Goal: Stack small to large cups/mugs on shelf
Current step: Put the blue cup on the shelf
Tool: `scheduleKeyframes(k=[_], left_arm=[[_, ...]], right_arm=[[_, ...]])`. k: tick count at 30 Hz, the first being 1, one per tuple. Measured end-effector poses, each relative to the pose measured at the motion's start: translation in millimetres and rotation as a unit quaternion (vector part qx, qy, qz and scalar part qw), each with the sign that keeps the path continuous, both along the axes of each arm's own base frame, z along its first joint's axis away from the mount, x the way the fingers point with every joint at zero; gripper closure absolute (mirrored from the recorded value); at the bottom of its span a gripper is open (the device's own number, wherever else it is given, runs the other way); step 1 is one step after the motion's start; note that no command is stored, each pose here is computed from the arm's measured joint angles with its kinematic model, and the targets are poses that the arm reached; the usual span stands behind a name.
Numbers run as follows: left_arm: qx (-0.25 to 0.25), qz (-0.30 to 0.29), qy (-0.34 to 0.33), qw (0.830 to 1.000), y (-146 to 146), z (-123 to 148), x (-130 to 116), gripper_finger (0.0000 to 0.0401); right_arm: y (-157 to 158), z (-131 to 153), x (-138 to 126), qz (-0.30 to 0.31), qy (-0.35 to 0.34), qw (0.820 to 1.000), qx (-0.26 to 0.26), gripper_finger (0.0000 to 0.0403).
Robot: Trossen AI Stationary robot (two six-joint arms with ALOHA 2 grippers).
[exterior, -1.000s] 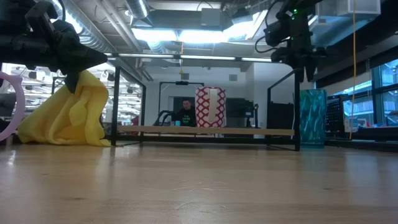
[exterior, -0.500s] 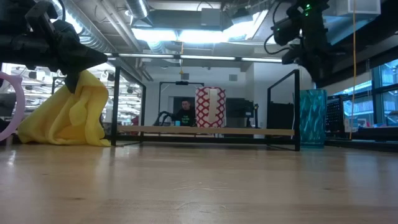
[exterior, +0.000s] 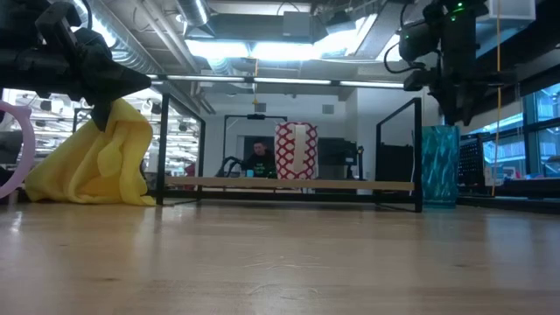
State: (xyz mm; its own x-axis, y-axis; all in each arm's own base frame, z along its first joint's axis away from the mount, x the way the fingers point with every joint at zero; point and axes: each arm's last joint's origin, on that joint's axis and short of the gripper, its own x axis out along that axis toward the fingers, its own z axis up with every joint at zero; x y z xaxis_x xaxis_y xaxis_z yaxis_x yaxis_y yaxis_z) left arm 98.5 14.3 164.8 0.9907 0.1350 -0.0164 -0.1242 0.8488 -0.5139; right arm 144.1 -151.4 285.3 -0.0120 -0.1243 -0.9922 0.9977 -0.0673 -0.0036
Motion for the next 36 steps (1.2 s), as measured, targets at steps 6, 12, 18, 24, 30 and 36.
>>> scheduleKeyframes(k=[6,12,18,24,30,36], left_arm=[[0.0,0.0,0.0,1.0,0.0,0.1,0.0,0.0387],[0.0,0.0,0.0,1.0,0.0,0.1,0.0,0.0387],[0.0,0.0,0.0,1.0,0.0,0.1,0.0,0.0387],[0.0,0.0,0.0,1.0,0.0,0.1,0.0,0.0387],[0.0,0.0,0.0,1.0,0.0,0.1,0.0,0.0387],[0.0,0.0,0.0,1.0,0.0,0.1,0.0,0.0387]], right_arm=[[-0.3,-2.9,-0.7,0.0,0.007,1.0,-0.012,0.0274],[-3.3,-7.2,-2.1,-0.005,0.046,0.998,-0.04,0.0287],[-10.2,-9.1,3.5,-0.004,0.031,0.998,-0.057,0.0284],[-10.3,-8.5,3.8,0.005,0.028,0.998,-0.056,0.0276],[-9.9,-8.1,3.4,0.01,0.028,0.998,-0.056,0.0275],[1.1,-13.3,10.3,0.131,0.056,0.989,-0.043,0.0275]])
